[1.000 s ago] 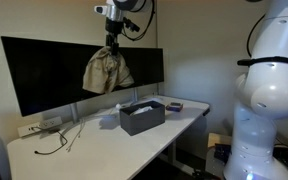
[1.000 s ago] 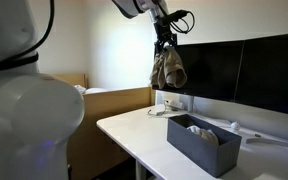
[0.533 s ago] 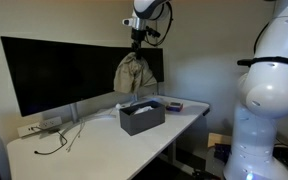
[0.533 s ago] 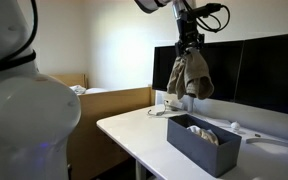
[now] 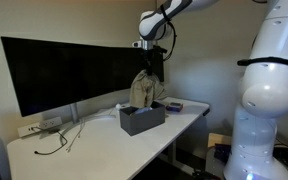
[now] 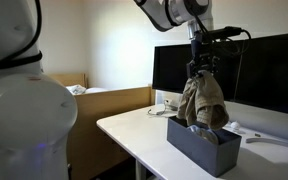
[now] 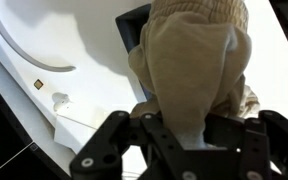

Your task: Put the clothing in the grey box.

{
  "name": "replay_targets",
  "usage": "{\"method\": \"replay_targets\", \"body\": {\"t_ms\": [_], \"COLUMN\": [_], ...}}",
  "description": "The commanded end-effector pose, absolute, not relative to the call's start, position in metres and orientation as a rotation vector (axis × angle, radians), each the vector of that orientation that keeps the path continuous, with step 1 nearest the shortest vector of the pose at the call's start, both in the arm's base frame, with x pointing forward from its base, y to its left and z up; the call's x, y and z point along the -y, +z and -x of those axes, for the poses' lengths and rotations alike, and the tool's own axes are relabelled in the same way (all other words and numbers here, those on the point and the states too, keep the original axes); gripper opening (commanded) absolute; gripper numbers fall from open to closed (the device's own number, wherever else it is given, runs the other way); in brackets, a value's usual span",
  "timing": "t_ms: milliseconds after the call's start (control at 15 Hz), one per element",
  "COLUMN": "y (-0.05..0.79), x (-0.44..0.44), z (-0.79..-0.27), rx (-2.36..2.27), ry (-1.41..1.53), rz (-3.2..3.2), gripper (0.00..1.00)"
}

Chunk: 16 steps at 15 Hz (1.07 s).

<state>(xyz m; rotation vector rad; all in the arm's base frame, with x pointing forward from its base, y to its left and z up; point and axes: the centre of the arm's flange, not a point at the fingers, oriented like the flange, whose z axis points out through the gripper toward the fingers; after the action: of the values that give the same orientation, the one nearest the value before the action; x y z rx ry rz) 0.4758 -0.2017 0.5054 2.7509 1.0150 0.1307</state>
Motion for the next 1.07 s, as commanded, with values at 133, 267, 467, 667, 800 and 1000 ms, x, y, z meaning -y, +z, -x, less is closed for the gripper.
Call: {"method": "replay_targets", "body": {"t_ms": [133, 267, 467, 667, 800, 1000], "y": [0.468, 0.453, 0.421, 0.384, 0.357, 0.315], "x": [0.199, 0.196, 0.193, 0.197, 0.203, 0.208], "z": [-0.509, -0.518, -0.523, -0.519, -0.511, -0.496], "rx": [-1.046, -1.05, -1.054, -1.044, -1.024, -0.996], "ry": [0.123, 0.12, 0.077, -0.008, -0.052, -0.114], "rz": [-2.674, -2.658, -2.66, -2.671, -2.666, -2.633], "gripper": [0.06, 0.07, 0.06, 0.06, 0.06, 0.06]}}
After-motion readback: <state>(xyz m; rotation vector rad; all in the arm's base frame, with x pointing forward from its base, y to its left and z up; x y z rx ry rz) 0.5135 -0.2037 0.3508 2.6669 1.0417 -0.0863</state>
